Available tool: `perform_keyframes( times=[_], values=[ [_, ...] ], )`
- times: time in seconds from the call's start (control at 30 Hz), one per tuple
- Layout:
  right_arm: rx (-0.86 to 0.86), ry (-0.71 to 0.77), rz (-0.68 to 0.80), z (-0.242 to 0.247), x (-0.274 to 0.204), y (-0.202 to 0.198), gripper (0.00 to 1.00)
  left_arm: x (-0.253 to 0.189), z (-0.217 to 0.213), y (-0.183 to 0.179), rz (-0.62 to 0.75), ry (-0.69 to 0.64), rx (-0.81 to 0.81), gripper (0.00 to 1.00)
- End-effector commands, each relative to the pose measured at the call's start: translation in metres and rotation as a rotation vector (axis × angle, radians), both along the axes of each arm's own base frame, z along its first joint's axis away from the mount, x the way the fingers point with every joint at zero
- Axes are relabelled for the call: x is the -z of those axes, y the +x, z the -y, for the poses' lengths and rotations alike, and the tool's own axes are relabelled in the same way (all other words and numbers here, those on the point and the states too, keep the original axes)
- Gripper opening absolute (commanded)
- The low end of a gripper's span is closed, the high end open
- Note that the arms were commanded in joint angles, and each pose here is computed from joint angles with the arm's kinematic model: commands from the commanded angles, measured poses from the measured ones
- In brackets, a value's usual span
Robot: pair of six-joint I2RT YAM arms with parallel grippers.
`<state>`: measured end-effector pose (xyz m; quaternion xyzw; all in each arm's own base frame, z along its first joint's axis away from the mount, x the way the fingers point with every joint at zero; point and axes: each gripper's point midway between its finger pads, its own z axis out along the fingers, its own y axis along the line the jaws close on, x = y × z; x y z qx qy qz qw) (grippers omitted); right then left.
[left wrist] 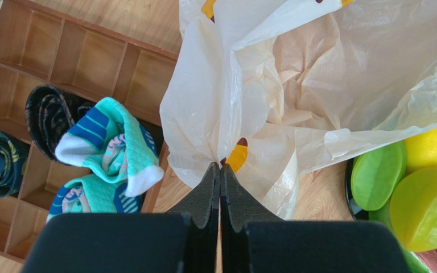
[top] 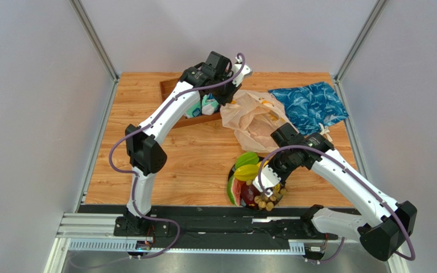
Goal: Take the fake fruits out of the plastic bag
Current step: Place the fake fruit on the plate.
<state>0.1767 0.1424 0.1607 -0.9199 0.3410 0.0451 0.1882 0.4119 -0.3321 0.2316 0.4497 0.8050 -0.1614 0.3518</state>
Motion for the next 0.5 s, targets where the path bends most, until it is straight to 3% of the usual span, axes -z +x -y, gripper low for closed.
perform_keyframes(
  times=[0.0,0.47],
  values=[
    [0.068,0.08,0.03,-0.017,0.003,0.016,0.11,-0.014,0.005,-0.005,0.016,-0.031,0.023,0.0],
    [0.134,0.175,0.051,-0.054,0.008,0.051,0.18,-0.009,0.009,-0.006,-0.002,-0.038,0.034,0.0]
  ],
)
